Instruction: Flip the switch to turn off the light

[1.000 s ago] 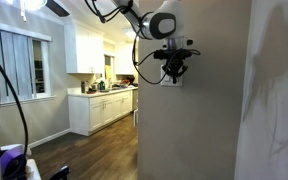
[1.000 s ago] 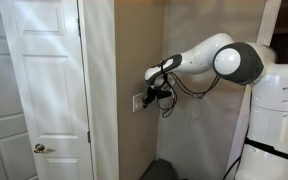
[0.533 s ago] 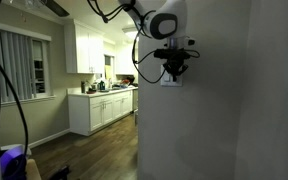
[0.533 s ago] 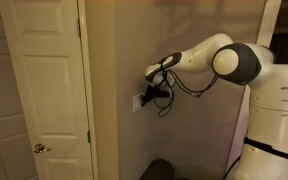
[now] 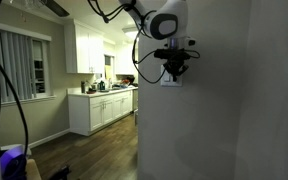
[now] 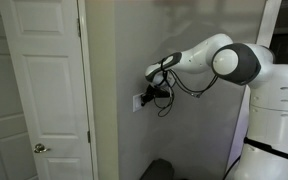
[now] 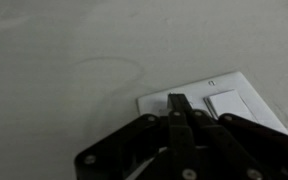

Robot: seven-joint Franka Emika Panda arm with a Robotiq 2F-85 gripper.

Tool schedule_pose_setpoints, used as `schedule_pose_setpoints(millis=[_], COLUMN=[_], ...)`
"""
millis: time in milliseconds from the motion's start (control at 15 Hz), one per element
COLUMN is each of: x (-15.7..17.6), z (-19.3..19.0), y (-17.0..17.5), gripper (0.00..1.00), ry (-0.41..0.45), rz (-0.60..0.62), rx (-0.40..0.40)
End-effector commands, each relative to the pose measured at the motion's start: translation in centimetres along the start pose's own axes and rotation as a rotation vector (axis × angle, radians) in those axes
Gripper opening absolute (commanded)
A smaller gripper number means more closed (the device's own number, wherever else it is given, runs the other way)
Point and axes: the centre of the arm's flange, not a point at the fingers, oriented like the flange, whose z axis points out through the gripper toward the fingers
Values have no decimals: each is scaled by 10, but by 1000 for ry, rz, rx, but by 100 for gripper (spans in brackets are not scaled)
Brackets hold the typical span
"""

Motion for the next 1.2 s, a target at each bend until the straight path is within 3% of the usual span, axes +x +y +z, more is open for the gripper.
schedule_pose_setpoints(millis=[0,467,800,1133], x=[-1,-47,-93,-115], z=[-9,-44,-67,-68], y=[9,41,85,101], gripper=[0,0,0,0], ry=[-19,-138,-146,-151], rz=[-34,-60,27,57], rx=[-42,-53,-15,-1])
